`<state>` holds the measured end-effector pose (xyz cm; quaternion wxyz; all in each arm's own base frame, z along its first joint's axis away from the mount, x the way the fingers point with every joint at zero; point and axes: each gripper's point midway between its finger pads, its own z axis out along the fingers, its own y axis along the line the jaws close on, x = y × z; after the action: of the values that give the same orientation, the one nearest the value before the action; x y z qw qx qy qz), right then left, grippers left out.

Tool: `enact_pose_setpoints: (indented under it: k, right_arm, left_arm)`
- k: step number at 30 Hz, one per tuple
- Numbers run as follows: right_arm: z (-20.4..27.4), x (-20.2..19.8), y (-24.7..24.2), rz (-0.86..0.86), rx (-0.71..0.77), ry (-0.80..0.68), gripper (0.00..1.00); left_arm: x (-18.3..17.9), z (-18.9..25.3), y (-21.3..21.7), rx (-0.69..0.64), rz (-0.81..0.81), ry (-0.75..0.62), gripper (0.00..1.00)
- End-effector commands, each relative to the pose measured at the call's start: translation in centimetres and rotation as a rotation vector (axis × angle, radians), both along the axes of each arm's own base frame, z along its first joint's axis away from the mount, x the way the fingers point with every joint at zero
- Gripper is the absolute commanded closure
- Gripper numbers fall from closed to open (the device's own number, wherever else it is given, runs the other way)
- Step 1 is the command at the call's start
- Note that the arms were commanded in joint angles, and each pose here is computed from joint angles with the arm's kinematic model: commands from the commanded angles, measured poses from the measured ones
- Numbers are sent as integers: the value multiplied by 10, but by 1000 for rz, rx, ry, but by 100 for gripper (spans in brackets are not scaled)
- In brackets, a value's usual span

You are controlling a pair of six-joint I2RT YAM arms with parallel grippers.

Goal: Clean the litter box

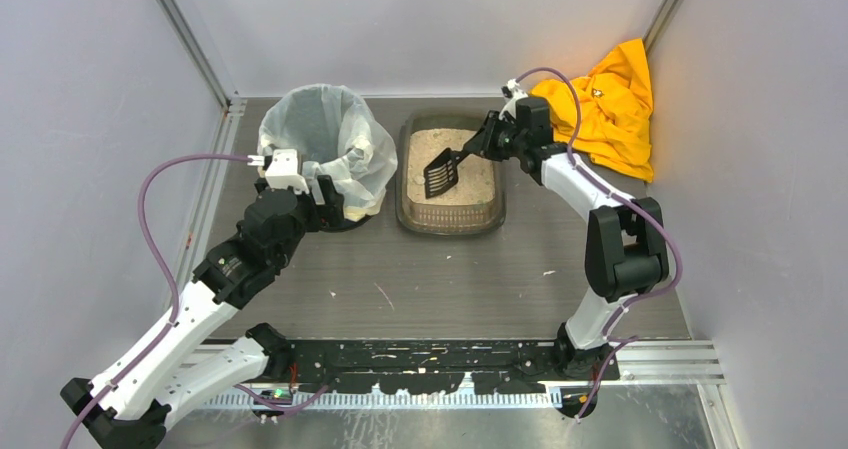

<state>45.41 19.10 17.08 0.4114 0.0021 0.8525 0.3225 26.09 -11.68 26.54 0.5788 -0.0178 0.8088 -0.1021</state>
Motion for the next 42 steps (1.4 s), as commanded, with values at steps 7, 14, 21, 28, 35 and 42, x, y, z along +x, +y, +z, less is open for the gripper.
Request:
enact_pose_setpoints:
  k: [7, 14, 21, 28, 35, 42]
  right_arm:
    - [45, 18, 2, -20, -255, -147, 99]
    - [18, 16, 30, 36, -222, -105, 99]
    - [-5, 15, 44, 60, -190, -62, 99]
    - [-30, 17, 65, 81, -54, -12, 99]
    - [-15, 30, 45, 32, 182, -6, 99]
    - [18, 28, -3, -44, 234, -62, 99]
  left_arm:
    - [4, 13, -2, -38, 3, -45, 15]
    - [3, 11, 0, -32, 11, -41, 15]
    - [2, 10, 2, -26, 15, -38, 15]
    - [4, 7, 0, -22, 13, -29, 15]
    - [4, 7, 0, -22, 13, -29, 15]
    - [7, 6, -8, -28, -9, -23, 15]
